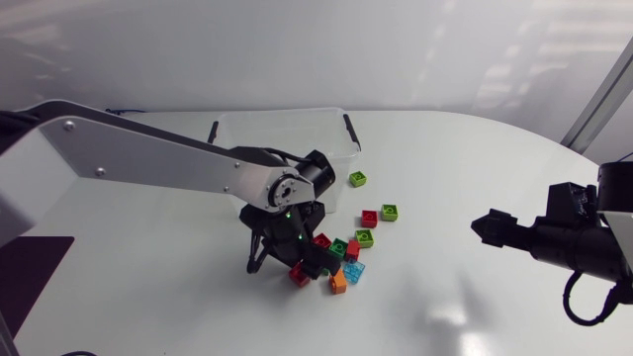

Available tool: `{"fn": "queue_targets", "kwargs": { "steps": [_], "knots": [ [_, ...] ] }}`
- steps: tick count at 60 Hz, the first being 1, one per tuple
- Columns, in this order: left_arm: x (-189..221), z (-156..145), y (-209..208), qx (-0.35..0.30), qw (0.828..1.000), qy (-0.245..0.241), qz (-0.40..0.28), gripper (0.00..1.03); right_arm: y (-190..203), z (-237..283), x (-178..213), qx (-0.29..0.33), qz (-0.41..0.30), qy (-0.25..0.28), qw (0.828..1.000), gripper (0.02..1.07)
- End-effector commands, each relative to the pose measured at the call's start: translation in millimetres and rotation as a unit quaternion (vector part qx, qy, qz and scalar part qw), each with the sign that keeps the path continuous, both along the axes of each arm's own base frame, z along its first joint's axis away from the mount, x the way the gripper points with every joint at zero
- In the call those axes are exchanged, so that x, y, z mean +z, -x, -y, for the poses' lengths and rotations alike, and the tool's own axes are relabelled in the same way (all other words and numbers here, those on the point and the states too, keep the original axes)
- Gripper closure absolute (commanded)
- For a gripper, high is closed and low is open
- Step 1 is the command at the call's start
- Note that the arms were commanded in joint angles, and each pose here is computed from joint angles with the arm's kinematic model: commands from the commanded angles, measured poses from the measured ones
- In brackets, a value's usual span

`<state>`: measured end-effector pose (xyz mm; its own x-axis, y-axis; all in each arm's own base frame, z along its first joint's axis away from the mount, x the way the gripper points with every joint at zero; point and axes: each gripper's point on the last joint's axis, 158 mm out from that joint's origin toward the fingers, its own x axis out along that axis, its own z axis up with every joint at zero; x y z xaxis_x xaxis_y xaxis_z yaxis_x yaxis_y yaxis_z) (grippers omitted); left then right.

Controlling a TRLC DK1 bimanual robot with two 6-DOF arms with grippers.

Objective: Place the duplo bricks in the container

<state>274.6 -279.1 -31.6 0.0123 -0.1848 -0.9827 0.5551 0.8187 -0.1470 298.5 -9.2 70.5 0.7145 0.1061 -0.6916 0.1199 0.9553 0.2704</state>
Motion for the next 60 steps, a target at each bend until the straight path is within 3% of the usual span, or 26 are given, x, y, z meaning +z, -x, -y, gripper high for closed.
{"fn": "queue_targets", "kwargs": {
  "steps": [1, 9, 27, 38, 45, 55, 60],
  "knots": [
    [13, -1, 12, -0.032, 0.999, 0.003, 0.0, 0.4, 7, -5, -8, 0.006, -0.013, -0.007, 1.0, 0.07],
    [15, -5, 24, -0.063, 0.998, -0.008, -0.009, 0.25, 8, -7, -11, 0.008, -0.015, -0.007, 1.0, 0.07],
    [-2, -10, 32, -0.081, 0.996, -0.03, -0.032, 0.25, 10, -7, -11, 0.012, -0.017, -0.004, 1.0, 0.07],
    [-7, -7, 27, -0.078, 0.996, -0.024, -0.025, 0.56, 12, -19, -17, 0.045, -0.022, 0.004, 0.999, 0.07],
    [-11, -7, 25, -0.076, 0.997, -0.021, -0.021, 0.68, 8, -34, -23, 0.07, -0.042, 0.002, 0.997, 0.07],
    [-8, -8, 28, -0.08, 0.997, -0.015, -0.011, 0.73, 0, -62, -23, 0.129, -0.05, -0.025, 0.99, 0.07],
    [1, -10, 28, -0.082, 0.997, -0.011, -0.001, 0.74, -13, -73, -20, 0.122, -0.055, -0.046, 0.99, 0.07]
  ]
}}
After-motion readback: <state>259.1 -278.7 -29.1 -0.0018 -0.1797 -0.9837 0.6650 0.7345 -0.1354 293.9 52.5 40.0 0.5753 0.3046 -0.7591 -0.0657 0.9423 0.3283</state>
